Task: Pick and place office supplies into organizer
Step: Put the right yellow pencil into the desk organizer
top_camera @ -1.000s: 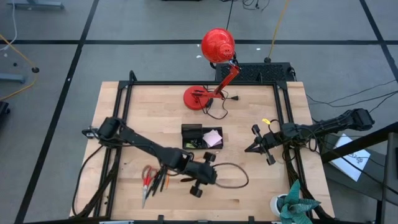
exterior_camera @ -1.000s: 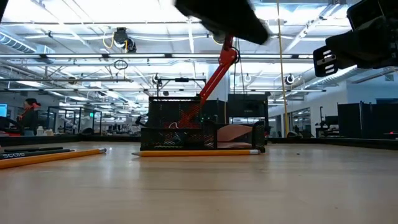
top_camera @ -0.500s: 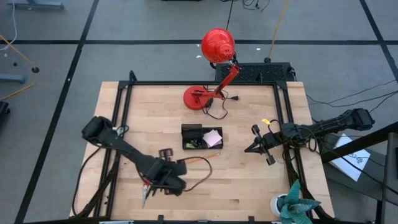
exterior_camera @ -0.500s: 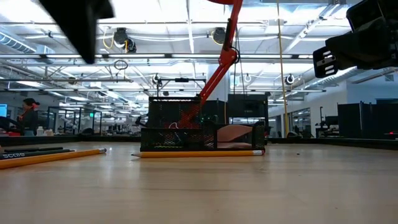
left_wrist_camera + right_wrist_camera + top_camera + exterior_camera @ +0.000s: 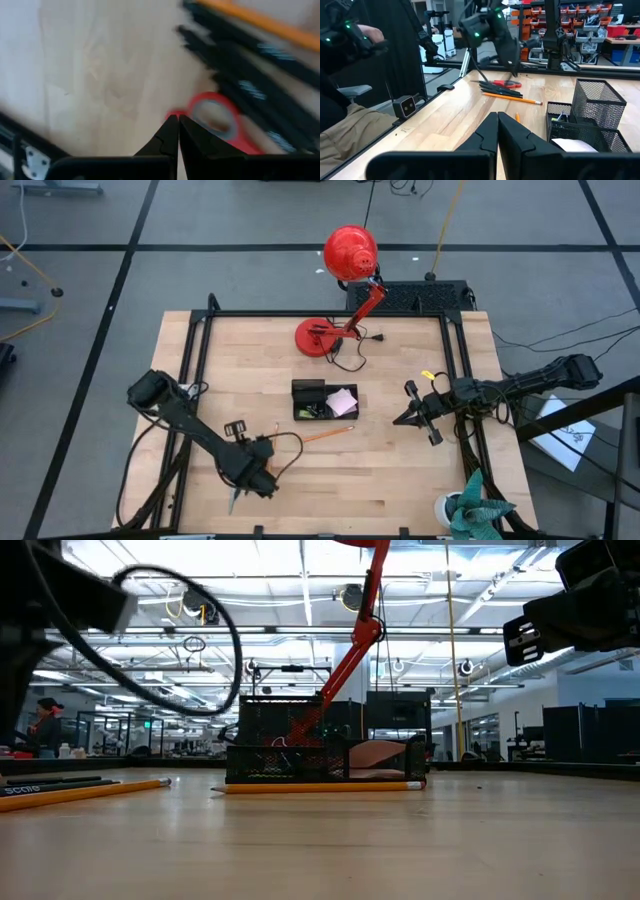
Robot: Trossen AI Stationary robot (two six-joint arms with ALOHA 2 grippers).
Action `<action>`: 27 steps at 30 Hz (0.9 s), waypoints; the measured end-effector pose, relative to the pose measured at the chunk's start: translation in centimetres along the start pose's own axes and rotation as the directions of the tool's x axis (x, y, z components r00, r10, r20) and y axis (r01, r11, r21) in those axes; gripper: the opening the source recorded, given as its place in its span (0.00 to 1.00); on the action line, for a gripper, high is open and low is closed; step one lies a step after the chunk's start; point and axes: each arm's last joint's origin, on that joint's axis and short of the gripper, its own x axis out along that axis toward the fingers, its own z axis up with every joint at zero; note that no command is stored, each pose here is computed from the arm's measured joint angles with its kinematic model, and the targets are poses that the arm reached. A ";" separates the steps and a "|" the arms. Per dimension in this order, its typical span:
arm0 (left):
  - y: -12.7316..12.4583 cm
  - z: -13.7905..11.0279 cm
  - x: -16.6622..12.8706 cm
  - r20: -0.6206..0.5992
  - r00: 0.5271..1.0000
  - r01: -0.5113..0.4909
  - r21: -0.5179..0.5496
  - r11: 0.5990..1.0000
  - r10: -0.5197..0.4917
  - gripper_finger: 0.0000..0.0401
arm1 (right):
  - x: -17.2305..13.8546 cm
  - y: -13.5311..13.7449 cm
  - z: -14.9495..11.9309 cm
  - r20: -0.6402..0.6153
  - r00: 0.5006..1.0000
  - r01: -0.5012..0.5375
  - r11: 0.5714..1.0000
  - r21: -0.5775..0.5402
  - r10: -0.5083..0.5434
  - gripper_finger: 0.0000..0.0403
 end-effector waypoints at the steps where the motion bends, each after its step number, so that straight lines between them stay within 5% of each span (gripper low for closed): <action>1: 0.2 0.1 0.3 -0.011 1.000 -0.011 -0.006 1.000 0.011 0.06 | 0.0 0.0 0.0 0.000 1.000 0.000 1.000 0.000 0.000 0.01; 10: 1.5 0.3 -1.2 0.020 0.996 0.081 0.024 0.996 -0.082 0.33 | 0.0 0.0 0.0 0.000 1.000 0.000 1.000 -0.003 0.000 0.01; 17: 2.2 -1.7 -4.1 0.314 0.909 0.226 0.178 0.958 -0.273 0.57 | 0.0 0.0 -0.1 -0.012 1.000 0.001 1.000 0.001 -0.001 0.01; 23: 4.5 -4.8 -2.8 0.450 0.801 0.404 0.081 0.911 -0.395 0.58 | 0.0 0.0 -0.1 -0.013 1.000 0.001 1.000 0.001 -0.001 0.01; 27: 4.7 -5.7 0.0 0.436 0.788 0.456 0.060 0.888 -0.434 0.54 | 0.0 0.0 -0.1 -0.010 1.000 0.002 1.000 -0.001 -0.002 0.01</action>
